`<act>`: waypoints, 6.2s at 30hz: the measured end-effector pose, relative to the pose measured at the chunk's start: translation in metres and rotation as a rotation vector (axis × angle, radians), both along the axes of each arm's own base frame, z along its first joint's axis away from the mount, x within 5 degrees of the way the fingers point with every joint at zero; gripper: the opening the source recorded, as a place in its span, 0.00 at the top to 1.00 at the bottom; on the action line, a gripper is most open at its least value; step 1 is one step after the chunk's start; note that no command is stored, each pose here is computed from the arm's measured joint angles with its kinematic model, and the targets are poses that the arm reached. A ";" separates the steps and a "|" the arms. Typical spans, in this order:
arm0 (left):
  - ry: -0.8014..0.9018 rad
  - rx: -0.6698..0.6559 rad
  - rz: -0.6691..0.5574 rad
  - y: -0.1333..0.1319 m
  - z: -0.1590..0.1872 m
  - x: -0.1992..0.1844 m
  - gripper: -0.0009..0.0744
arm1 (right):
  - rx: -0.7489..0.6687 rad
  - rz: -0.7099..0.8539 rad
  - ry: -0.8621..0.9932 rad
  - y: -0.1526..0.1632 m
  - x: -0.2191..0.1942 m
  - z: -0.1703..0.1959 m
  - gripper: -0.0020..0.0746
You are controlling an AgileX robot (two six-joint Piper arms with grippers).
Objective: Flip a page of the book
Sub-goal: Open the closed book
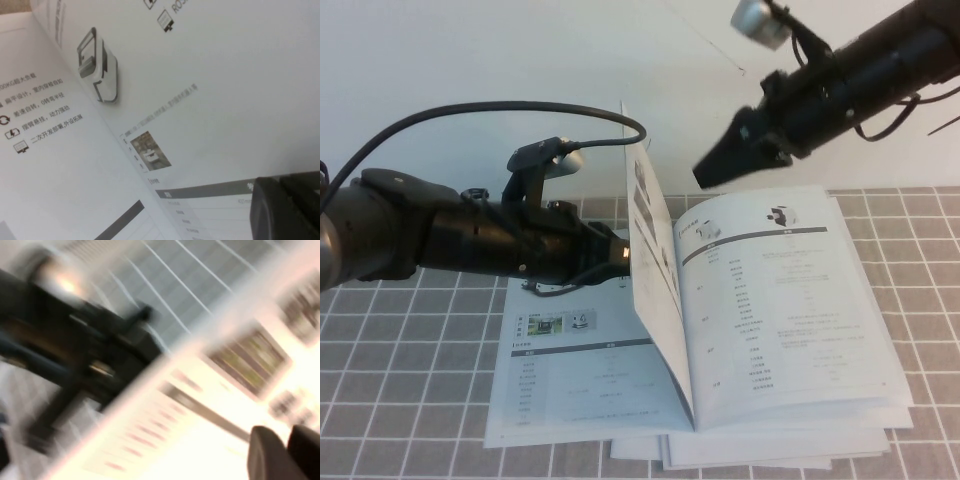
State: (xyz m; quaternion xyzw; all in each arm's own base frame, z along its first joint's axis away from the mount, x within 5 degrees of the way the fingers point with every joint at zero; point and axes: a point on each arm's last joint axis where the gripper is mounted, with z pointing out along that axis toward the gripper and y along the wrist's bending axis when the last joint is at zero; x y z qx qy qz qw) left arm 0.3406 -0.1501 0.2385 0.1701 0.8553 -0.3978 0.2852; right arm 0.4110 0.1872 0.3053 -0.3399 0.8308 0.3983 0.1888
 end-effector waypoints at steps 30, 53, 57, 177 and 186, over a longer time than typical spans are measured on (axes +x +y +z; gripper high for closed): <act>0.021 -0.016 -0.039 -0.002 0.000 -0.004 0.99 | -0.426 0.118 0.121 0.028 -0.006 -0.107 0.97; 0.016 0.055 -0.077 0.000 -0.004 -0.006 0.99 | -0.472 0.001 0.111 0.024 0.000 -0.117 0.97; 0.019 0.073 -0.084 0.001 -0.006 -0.007 0.99 | -0.495 -0.031 0.142 0.020 -0.006 -0.140 0.97; 0.242 0.134 0.067 0.007 -0.088 0.019 0.99 | -0.362 -0.083 0.228 -0.005 -0.019 -0.179 0.97; 0.245 0.169 0.105 0.007 -0.104 0.025 0.99 | -0.361 -0.092 0.221 -0.005 -0.019 -0.179 0.97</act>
